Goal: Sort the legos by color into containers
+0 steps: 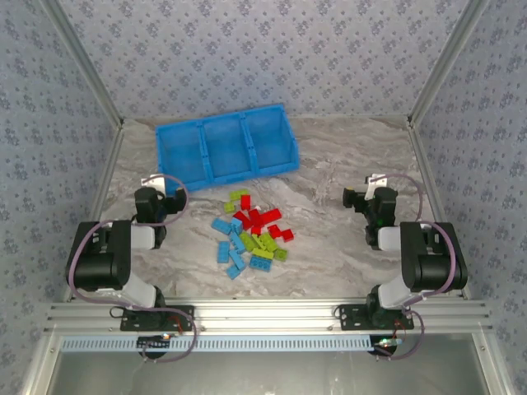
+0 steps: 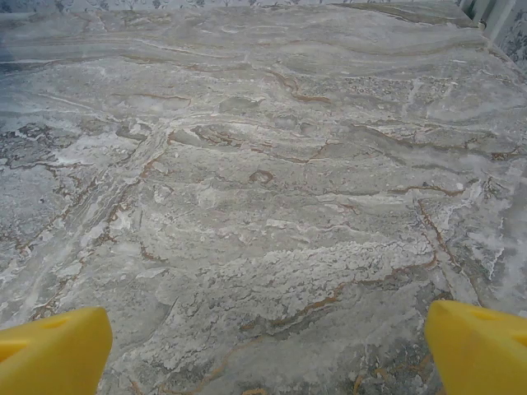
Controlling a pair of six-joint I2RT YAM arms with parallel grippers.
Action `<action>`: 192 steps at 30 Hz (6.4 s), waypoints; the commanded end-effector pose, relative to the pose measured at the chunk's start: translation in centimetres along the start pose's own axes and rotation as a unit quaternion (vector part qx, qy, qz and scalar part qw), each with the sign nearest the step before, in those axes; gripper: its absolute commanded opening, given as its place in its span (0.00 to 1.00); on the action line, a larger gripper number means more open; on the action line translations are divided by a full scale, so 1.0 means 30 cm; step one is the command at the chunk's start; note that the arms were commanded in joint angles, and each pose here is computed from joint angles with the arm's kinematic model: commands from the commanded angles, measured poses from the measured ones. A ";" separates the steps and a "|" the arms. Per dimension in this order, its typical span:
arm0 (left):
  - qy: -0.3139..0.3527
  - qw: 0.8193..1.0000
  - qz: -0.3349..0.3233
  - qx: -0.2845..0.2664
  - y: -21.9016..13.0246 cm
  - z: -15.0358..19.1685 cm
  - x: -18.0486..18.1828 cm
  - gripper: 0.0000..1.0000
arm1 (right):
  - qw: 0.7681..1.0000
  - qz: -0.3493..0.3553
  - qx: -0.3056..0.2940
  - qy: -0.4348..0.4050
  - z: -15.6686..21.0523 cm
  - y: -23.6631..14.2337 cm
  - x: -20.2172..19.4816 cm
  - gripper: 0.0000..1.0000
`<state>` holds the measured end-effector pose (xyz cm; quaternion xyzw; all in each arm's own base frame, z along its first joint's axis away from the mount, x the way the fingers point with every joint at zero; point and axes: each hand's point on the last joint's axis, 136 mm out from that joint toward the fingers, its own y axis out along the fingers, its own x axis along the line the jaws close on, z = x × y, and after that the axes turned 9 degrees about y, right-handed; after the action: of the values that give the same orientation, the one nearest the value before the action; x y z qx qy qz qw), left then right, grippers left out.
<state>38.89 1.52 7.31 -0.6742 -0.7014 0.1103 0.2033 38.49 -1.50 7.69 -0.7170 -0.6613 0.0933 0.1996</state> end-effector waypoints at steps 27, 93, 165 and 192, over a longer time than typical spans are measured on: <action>0.042 0.998 -0.043 -0.001 -0.066 -0.123 -0.008 0.99 | 0.967 0.064 -0.020 0.246 -0.215 -0.447 -0.057 1.00; -0.040 0.991 0.019 0.125 -0.426 -0.450 -0.469 0.25 | 0.921 -0.245 0.286 0.101 0.030 -0.753 0.743 1.00; 0.005 0.923 0.066 0.378 -0.273 0.254 -0.613 0.57 | 0.912 -0.258 0.304 0.100 0.098 -0.745 0.772 1.00; -0.175 0.958 0.011 0.225 0.222 -0.454 -0.198 0.57 | 0.920 -0.258 0.271 0.112 0.073 -0.787 0.731 1.00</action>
<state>49.39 -5.81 15.91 -0.5873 -0.6890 0.3651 0.2169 18.88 22.99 19.01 -0.4233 -0.7616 0.1296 0.4732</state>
